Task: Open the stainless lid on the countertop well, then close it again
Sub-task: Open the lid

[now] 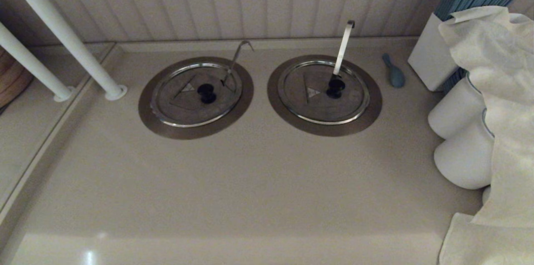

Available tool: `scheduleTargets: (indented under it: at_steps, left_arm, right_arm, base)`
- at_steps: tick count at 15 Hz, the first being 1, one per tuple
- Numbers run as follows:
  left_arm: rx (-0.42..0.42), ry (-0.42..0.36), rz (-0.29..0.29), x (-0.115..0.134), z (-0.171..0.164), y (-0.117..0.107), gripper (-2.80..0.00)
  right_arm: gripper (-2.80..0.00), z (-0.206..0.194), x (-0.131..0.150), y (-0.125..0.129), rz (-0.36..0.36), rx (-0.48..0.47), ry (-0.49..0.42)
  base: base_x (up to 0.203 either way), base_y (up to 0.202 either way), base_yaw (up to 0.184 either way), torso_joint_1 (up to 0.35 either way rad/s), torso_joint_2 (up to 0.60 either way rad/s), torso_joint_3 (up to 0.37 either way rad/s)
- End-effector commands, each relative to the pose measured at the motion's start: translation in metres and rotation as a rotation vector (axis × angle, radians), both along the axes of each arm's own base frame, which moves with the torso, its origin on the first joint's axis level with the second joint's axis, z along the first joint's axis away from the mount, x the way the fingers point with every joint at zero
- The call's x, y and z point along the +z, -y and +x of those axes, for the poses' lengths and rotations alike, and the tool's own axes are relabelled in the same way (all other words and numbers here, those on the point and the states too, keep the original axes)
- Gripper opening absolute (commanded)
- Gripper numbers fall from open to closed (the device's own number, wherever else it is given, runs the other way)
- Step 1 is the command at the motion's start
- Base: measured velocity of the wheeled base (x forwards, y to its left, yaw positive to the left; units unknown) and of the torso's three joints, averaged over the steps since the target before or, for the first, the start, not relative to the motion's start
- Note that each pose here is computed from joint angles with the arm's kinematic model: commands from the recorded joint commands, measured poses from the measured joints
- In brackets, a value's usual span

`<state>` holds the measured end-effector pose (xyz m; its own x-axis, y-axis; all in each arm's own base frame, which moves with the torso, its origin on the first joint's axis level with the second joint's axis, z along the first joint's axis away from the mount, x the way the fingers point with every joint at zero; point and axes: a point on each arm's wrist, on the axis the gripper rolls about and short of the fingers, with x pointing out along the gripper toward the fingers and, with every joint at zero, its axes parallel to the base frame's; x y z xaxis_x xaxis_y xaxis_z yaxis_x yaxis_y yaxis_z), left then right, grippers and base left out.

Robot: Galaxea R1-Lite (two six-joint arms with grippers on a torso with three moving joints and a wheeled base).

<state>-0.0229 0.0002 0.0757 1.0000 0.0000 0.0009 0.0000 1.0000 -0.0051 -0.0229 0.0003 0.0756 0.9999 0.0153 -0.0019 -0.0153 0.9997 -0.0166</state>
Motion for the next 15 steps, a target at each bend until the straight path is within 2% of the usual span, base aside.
scheduleTargets:
  at_steps: [1, 8, 10, 12, 14, 15]
  left_arm:
    - [0.001, -0.002, -0.002, 0.0, 0.0, 0.0, -2.8]
    - [0.004, 0.018, -0.017, 0.003, -0.001, 0.0, -2.8]
    - [0.011, 0.151, -0.021, 0.038, -0.012, 0.0, -2.8]
    - [0.007, 0.281, -0.017, 0.094, -0.038, 0.0, -2.8]
    - [-0.006, 0.326, -0.007, 0.15, -0.054, 0.0, -2.8]
    - [-0.011, 0.308, -0.003, 0.179, -0.049, 0.0, -2.8]
  right_arm:
    - [-2.8, 0.0, 0.0, 0.0, 0.0, 0.0, -0.001]
    - [-2.8, 0.0, 0.0, 0.0, 0.0, 0.002, 0.0]
    - [-2.8, 0.0, 0.0, 0.0, 0.0, 0.0, 0.0]
    - [-2.8, 0.0, 0.0, 0.0, 0.0, 0.0, 0.0]
    - [-2.8, 0.0, 0.0, 0.0, 0.0, 0.001, 0.0]
    - [-2.8, 0.0, 0.0, 0.0, 0.0, 0.0, 0.0]
  base:
    - [0.0, 0.0, 0.0, 0.0, 0.0, 0.0]
    - [0.0, 0.0, 0.0, 0.0, 0.0, 0.0]
    - [0.0, 0.0, 0.0, 0.0, 0.0, 0.0]
    - [0.0, 0.0, 0.0, 0.0, 0.0, 0.0]
    - [0.0, 0.0, 0.0, 0.0, 0.0, 0.0]
    - [0.0, 0.0, 0.0, 0.0, 0.0, 0.0]
